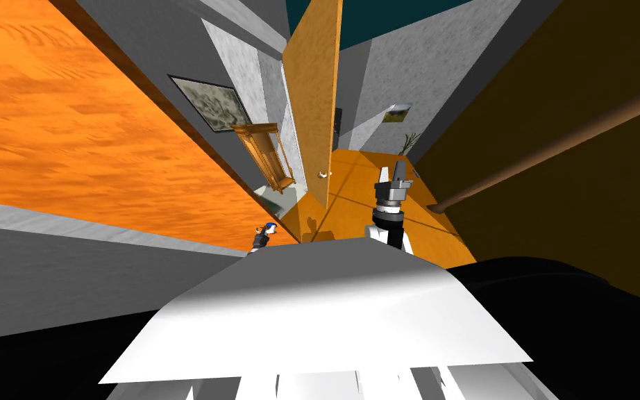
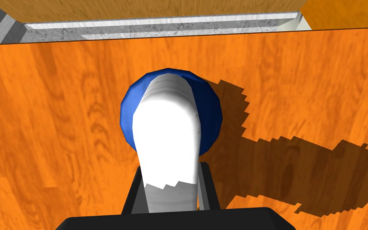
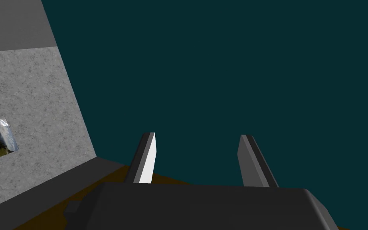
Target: Pull the door open
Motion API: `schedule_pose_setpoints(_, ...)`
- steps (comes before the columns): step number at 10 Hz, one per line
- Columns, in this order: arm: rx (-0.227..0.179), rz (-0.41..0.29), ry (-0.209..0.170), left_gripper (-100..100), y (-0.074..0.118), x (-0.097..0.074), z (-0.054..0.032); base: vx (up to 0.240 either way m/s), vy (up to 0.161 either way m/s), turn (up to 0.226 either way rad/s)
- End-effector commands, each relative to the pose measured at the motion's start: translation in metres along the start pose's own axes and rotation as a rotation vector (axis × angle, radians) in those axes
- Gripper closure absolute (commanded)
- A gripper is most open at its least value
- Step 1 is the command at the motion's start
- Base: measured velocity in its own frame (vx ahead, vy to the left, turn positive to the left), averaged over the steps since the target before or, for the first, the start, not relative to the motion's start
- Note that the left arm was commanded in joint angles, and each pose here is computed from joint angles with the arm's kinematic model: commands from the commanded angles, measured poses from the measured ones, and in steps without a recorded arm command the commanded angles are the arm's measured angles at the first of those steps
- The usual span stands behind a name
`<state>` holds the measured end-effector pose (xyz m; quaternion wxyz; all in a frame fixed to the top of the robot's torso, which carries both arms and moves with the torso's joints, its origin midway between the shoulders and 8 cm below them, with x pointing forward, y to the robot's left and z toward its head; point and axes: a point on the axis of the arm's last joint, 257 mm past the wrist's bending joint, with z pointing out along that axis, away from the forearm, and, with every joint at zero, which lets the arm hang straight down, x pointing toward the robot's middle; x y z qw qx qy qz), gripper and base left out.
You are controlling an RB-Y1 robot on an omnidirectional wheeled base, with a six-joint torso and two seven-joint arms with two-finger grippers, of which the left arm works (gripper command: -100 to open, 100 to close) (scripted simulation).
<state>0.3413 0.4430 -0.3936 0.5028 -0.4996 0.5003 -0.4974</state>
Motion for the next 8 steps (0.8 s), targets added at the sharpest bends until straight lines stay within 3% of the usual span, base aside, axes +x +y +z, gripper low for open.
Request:
schedule_pose_setpoints(1,-0.001,-0.002,-0.005,100,0.001,0.004,0.0088,-0.194,0.083,-0.181)
schedule_pose_setpoints(8,0.0,-0.004,-0.035,100,-0.001,0.012,0.046,-0.205,0.065,-0.158)
